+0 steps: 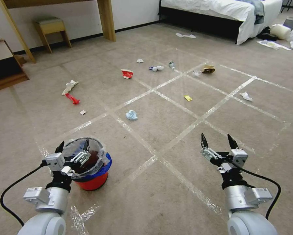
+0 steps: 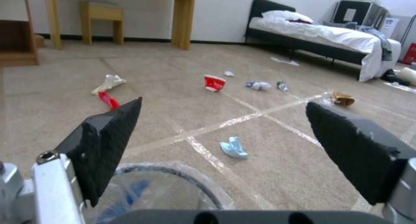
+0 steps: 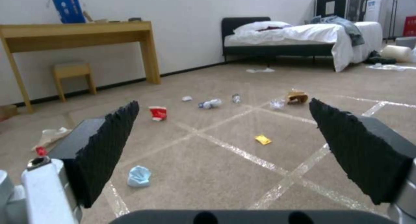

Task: Pick up the trash bin and place the garbage on the floor into it.

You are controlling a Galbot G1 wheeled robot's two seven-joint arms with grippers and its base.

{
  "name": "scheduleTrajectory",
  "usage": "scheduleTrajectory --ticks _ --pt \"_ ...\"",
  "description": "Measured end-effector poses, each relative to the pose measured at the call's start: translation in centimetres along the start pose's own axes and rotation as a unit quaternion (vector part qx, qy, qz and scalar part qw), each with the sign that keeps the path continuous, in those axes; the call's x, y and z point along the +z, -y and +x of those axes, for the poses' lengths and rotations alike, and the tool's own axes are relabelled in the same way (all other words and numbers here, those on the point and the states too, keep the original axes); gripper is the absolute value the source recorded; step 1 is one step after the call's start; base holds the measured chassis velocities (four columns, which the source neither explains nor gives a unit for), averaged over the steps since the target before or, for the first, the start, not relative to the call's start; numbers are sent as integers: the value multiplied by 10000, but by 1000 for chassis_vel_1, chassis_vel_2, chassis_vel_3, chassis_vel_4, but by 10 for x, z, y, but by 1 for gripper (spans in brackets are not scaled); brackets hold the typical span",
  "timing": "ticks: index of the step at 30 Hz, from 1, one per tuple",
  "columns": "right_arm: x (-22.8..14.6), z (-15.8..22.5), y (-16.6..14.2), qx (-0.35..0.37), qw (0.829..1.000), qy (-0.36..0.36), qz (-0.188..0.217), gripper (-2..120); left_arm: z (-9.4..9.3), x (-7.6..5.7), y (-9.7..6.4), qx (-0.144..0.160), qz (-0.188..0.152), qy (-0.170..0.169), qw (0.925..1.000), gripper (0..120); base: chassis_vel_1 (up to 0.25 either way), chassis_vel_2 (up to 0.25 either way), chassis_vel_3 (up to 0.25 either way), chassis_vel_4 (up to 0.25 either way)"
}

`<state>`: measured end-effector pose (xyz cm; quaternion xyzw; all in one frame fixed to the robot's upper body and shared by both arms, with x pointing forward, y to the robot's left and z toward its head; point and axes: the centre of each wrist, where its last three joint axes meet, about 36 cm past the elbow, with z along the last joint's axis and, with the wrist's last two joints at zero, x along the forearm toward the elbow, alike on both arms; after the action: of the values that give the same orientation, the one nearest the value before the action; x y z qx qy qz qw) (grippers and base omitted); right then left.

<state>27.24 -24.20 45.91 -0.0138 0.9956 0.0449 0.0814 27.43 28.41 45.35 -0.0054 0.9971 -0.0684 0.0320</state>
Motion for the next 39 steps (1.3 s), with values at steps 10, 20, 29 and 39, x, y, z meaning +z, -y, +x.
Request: scheduleTrajectory --ticks 10,20,29,39 --pt "-5 2 0 20 10000 87 28 100 3 -3 2 21 -3 22 10000 100 0 0 0 0" --pt "-9 2 0 10 9999 164 24 100 6 -9 -1 29 -51 2 10000 100 0 0 0 0" --pt "-10 -1 2 16 9998 210 17 100 -2 -31 -26 -123 706 -934 9930 100 0 0 0 0" --pt "-9 -1 5 76 9996 260 58 100 -48 -40 -105 -494 1199 -2651 9555 100 0 0 0 0"
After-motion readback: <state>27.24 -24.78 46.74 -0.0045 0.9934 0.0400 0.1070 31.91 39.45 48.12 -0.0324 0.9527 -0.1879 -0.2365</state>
